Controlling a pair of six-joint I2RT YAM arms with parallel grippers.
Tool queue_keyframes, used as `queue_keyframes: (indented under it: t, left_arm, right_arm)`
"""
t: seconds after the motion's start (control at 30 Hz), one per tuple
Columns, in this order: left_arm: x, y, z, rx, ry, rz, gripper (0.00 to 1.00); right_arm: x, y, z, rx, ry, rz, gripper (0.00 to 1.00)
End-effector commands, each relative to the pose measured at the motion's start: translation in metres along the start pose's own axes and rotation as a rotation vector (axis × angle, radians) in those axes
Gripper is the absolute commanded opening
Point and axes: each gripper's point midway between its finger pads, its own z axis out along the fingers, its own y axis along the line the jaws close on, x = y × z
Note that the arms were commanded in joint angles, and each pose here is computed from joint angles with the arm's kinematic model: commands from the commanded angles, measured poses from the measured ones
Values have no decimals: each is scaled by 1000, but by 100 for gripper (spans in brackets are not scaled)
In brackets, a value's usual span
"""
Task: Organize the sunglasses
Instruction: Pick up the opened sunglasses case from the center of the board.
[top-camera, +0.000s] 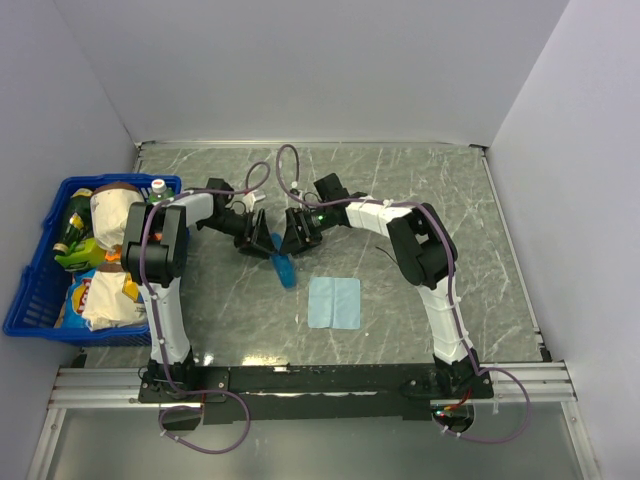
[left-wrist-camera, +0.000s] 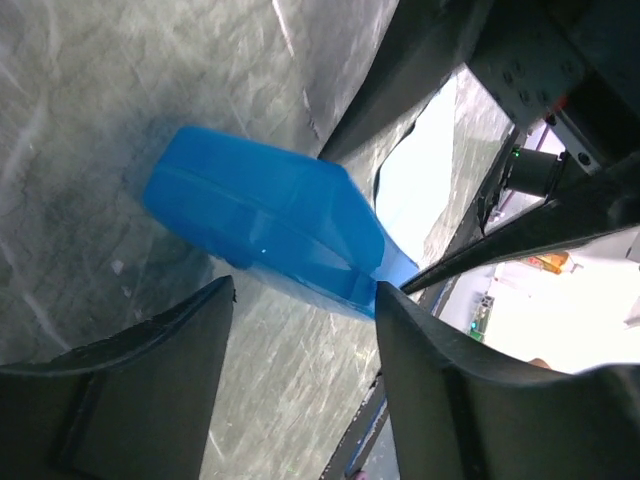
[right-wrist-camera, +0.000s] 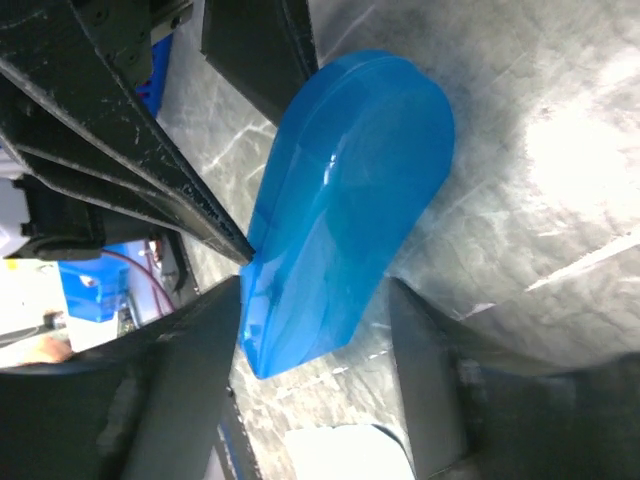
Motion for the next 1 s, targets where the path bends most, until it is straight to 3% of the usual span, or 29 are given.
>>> queue_keyframes:
  t: [0.0, 0.13, 0.37, 0.7, 0.87, 0.97]
  left_arm:
    - [-10, -15, -16, 48, -59, 41, 65]
    - [-19, -18, -34, 65, -114, 47, 67]
    - [-23, -16, -44, 66, -153, 39, 71]
    - [-22, -9, -39, 62, -145, 20, 73]
    - [-21, -5, -37, 69, -138, 5, 74]
    - [-21, -5, -35, 72, -132, 1, 74]
  right_arm:
    - [-27, 36, -24, 34, -69, -168, 82]
    - [-28, 29, -28, 151, -80, -197, 89]
    - [3, 15, -7, 196, -9, -183, 90]
    - [10, 3, 9, 337, 4, -200, 91]
    - [14, -3, 12, 415, 18, -227, 81]
    - [13, -7, 9, 455, 8, -228, 69]
